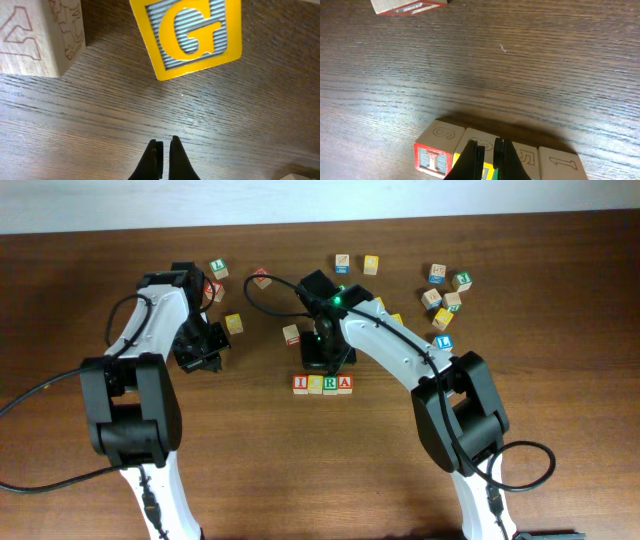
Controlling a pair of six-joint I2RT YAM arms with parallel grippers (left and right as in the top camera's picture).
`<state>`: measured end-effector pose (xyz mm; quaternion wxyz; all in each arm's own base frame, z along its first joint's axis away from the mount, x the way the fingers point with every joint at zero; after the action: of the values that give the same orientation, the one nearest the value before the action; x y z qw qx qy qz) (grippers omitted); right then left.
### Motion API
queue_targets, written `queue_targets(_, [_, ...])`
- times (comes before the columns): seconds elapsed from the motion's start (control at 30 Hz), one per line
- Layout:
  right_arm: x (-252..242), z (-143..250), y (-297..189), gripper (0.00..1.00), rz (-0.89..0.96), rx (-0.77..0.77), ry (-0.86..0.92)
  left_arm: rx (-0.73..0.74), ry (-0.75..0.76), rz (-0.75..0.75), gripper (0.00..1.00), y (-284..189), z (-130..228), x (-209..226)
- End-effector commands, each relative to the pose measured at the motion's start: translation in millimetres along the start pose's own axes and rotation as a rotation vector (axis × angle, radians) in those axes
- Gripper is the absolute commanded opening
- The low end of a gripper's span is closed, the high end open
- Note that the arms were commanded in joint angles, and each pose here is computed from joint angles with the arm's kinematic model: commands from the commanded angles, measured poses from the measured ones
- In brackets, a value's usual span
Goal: Spell out ICRA
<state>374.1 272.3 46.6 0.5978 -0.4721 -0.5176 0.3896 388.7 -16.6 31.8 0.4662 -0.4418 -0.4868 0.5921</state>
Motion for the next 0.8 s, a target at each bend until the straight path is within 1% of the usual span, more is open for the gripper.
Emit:
queue_targets(0.0, [7.0, 5.4, 3.7, 0.04, 0.004, 0.002, -0.031, 0.0, 0.002, -0.011, 0.0, 2.0, -1.7, 1.5])
queue_targets(0.3, [5.9, 8.0, 4.8, 0.04, 0.023, -0.001, -0.038, 0.004, 0.005, -0.011, 0.0, 2.1, -0.6, 0.4])
queue_targets(0.37, [5.4, 2.6, -2.4, 0.04, 0.019, -0.008, -0.027, 0.007, 0.051, -0.002, 0.0, 2.4, 0.4, -4.7])
queue_targets(0.4, [3.4, -4.9, -14.0, 0.04, 0.016, -0.016, -0.011, 0.01, 0.106, 0.008, 0.0, 3.0, 2.2, -12.2])
queue_targets(0.43, [1.0, -11.4, -24.8, 0.04, 0.014, -0.024, 0.005, 0.012, 0.128, 0.009, 0.0, 3.8, 4.1, -18.9])
queue_targets(0.47, [-9.1, -24.0, -48.8, 0.04, 0.023, -0.031, 0.004, 0.014, 0.149, 0.006, 0.0, 4.7, 6.3, -27.1])
queue_targets(0.53, [-30.4, -28.7, -69.9, 0.04, 0.056, -0.001, 0.002, 0.019, 0.185, 0.005, 0.0, 6.5, 11.0, -41.3])
queue_targets(0.6, [-58.3, -27.8, -77.8, 0.04, 0.105, 0.047, 0.064, 0.016, 0.229, 0.003, 0.0, 8.8, 15.1, -58.4])
queue_targets(0.67, [-102.8, -26.8, -79.3, 0.04, 0.245, 0.073, 0.098, 0.009, 0.241, 0.0, 0.0, 11.0, 19.6, -76.1])
queue_targets(0.73, [-120.5, -23.9, -71.4, 0.04, 0.283, 0.098, 0.123, 0.007, 0.268, -0.002, 0.0, 12.5, 23.3, -87.1])
queue_targets(0.77, [-129.3, -17.0, -56.4, 0.04, 0.3, 0.125, 0.129, 0.004, 0.295, 0.008, 0.0, 14.9, 26.5, -98.5])
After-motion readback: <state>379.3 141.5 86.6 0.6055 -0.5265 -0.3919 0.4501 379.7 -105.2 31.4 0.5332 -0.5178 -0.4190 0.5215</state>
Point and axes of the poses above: each gripper's point midway between its finger pads, its own y axis out along the fingers, its own x axis along the line the jaws close on, z = x × y, the point moved 1 cm from there along -y, back along the fingers, and after that the axes turned 13 degrees about y, right-handed, at the moved point
